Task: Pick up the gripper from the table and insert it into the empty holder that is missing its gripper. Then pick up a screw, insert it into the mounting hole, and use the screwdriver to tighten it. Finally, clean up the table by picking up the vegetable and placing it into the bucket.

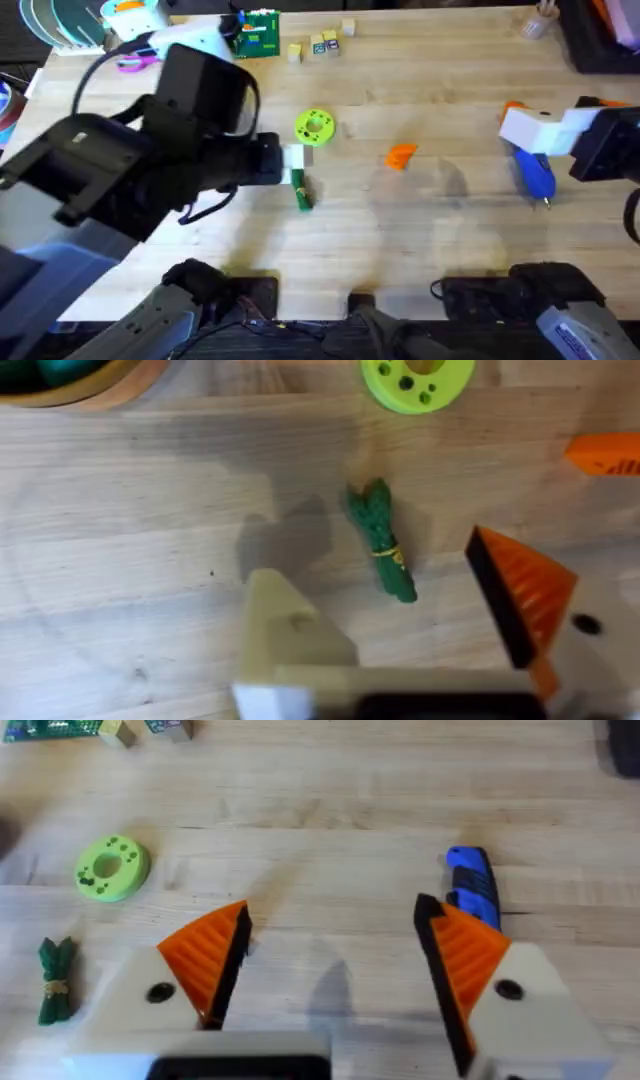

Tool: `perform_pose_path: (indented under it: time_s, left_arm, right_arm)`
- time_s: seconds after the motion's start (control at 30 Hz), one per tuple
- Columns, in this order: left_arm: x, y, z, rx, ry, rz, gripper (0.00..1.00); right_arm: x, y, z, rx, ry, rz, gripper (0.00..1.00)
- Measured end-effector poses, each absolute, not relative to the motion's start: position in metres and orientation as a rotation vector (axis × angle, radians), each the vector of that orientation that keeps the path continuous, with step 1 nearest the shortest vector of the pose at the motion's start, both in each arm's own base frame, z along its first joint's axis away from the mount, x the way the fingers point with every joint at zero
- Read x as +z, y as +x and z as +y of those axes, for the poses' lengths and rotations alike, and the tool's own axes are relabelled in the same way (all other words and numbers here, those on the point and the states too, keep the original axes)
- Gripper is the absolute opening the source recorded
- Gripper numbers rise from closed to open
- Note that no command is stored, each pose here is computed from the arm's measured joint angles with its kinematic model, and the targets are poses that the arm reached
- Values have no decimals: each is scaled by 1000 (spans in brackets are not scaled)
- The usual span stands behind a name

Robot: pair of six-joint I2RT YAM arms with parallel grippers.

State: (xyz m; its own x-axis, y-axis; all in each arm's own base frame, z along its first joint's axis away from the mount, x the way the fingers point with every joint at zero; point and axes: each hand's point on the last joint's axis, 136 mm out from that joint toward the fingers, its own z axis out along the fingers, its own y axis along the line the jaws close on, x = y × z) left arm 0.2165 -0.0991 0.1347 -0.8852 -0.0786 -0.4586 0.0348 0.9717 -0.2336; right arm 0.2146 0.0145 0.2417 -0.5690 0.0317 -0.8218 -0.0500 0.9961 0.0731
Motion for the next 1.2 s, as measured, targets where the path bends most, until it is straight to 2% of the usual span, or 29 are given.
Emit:
perform_pose_path:
  time_s: [0.13, 0.17, 0.2, 0.23, 0.27, 0.43, 0.47, 0.5, 0.63, 0.77, 0.93, 0.97, 1.03, 1.07, 1.13, 1.2]
  left_arm:
    - [132, 217, -115, -354, -84, 2644, 148]
    - [129, 216, -117, -349, -94, 2654, 39]
    - [127, 216, -117, -345, -107, 2662, 11]
    - [125, 216, -118, -343, -124, 2672, 6]
    - [124, 217, -118, -339, -133, 2675, 58]
    - [128, 226, -119, -342, -145, 2632, 825]
    - [130, 229, -120, -345, -129, 2617, 948]
    - [133, 232, -122, -348, -94, 2597, 983]
    - [156, 245, -131, -356, 102, 2465, 992]
    - [202, 261, -140, -366, 269, 2241, 992]
    - [251, 264, -142, -382, 329, 2033, 992]
    - [257, 263, -141, -388, 329, 2007, 967]
    - [267, 261, -138, -379, 330, 1969, 659]
    - [268, 260, -135, -358, 331, 1963, 577]
    - [265, 255, -128, -327, 326, 1984, 593]
    - [259, 251, -122, -302, 327, 2012, 491]
  right_arm:
    - [242, 215, 14, 108, -13, 2173, 992]
    - [242, 215, 14, 108, -13, 2173, 993]
    - [242, 215, 14, 108, -13, 2173, 991]
    - [242, 215, 14, 108, -13, 2173, 992]
    - [242, 215, 14, 108, -13, 2173, 992]
    - [242, 215, 14, 108, -13, 2174, 992]
    - [241, 214, 14, 108, -13, 2175, 992]
    - [240, 214, 14, 108, -13, 2180, 992]
    - [230, 206, 14, 110, -10, 2233, 993]
    - [215, 193, 14, 111, -6, 2315, 992]
    - [191, 168, 14, 115, 2, 2453, 992]
    - [187, 163, 14, 115, 3, 2482, 992]
    - [179, 151, 14, 117, 7, 2540, 992]
    - [177, 149, 14, 117, 7, 2549, 992]
    - [178, 150, 14, 117, 7, 2547, 994]
    - [178, 150, 14, 117, 7, 2547, 993]
